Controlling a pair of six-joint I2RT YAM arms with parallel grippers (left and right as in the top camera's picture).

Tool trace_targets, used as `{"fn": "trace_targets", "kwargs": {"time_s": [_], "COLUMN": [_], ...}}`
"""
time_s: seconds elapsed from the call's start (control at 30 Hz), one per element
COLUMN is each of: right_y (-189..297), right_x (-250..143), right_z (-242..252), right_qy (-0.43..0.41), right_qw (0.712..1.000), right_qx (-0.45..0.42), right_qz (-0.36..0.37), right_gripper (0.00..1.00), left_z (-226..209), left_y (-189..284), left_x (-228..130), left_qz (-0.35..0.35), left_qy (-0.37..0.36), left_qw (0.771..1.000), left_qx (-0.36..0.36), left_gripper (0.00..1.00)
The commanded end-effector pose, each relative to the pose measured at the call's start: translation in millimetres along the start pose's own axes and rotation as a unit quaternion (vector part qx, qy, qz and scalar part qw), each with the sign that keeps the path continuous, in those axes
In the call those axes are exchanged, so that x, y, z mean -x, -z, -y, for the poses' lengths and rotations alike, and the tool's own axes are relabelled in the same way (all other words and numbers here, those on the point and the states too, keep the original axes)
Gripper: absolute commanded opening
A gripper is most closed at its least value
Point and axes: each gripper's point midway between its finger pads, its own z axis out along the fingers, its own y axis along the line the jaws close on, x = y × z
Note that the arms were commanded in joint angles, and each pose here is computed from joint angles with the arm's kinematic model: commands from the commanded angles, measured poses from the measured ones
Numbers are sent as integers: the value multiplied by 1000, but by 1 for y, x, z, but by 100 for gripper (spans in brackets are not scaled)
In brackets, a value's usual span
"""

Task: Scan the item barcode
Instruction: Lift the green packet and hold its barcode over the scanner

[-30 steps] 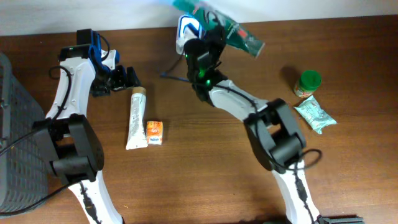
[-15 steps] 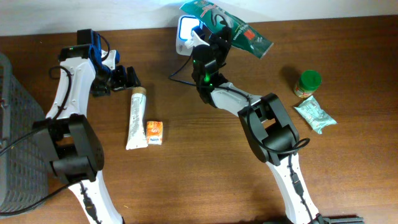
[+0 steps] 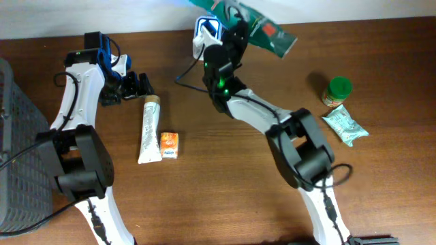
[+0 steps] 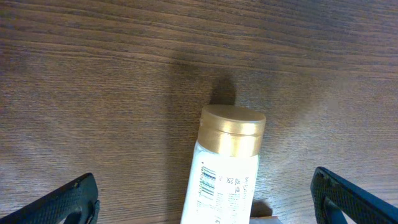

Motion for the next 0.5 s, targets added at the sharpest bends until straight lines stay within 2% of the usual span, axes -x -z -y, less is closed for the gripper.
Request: {"fn": "trace_targets", "kwargs": {"time_s": [0.0,0.1,0.17,0.3,0.37,0.47], "right_y": [7,22,34,67,83,97], "right_x": [-3,-1,0,-11,-28,-94], "right_z": [19,9,23,105,132,164], "right_qy": [-24,-69,-124,-269,-340,-509], "right_qw": [999,990,978,933,898,775], "right_qx": [33,119,162,227,270,374], "right_qz": [-5,23,41,79,77,5], "right_gripper": [4,4,4,4,4,4], "left_z": [3,3,3,3,3,3], "left_y": [17,17,17,17,17,17], "left_x": [8,8,8,8,8,8], "left_qz": [22,22,22,22,22,22], "left_qy": [-10,-10,-10,-10,-10,-10], "left_qw": [1000,1000,1000,1000,1000,1000], "left_qx": [-1,-1,-1,-1,0,0], "left_gripper": [99,99,99,99,99,99]}}
